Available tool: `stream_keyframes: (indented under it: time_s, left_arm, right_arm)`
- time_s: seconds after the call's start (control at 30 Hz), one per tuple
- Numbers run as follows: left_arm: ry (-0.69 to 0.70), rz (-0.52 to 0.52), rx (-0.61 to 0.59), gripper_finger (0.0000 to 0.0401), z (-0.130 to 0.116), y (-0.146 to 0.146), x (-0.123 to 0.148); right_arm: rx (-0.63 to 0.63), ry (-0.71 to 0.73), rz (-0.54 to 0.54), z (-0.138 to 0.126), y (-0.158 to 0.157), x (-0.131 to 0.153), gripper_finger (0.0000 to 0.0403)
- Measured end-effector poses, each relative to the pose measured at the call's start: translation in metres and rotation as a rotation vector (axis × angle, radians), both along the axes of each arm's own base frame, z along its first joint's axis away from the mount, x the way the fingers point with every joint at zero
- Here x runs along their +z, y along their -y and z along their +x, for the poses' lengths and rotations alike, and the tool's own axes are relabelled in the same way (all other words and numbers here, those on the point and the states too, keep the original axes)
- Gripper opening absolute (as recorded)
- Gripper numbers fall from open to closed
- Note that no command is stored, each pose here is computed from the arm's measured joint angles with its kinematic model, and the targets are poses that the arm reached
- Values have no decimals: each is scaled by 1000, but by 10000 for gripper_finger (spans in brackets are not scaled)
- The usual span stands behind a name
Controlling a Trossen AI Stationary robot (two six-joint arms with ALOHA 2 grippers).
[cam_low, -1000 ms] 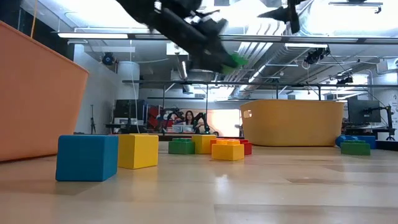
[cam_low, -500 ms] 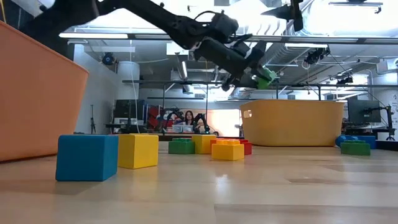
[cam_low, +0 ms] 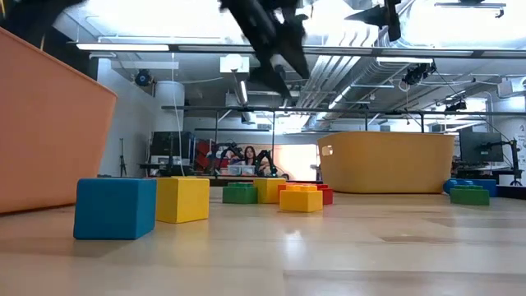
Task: Sort blocks by size
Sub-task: Remove the red game piece from the orange bin and put it into the yellow bin
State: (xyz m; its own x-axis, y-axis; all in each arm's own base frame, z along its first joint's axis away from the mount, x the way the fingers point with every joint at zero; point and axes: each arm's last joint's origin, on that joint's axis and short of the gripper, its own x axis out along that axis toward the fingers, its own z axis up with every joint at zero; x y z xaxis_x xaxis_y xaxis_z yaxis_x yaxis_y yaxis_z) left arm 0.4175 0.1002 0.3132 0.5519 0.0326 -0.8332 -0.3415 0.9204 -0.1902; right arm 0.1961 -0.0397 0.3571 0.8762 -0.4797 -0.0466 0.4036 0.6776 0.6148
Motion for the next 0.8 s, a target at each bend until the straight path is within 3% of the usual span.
stream_keyframes:
  time_s: [0.13, 0.23, 0.47, 0.6, 0.8]
  left_arm:
    - [62, 106, -63, 324, -43, 68, 29]
    - [134, 123, -23, 324, -91, 109, 34]
    - [132, -139, 194, 324, -214, 166, -4]
    - [-102, -188, 298, 323, -254, 177, -32]
    - [-406, -23, 225, 323, -262, 192, -56]
  right_arm:
    - [3, -63, -23, 0, 0, -4, 256]
    - [5, -121, -13, -1, 0, -10, 256]
    - [25, -219, 9, -3, -1, -20, 256]
    - [25, -241, 11, -3, -1, -21, 256]
    - [24, -245, 16, -3, -1, -22, 256]
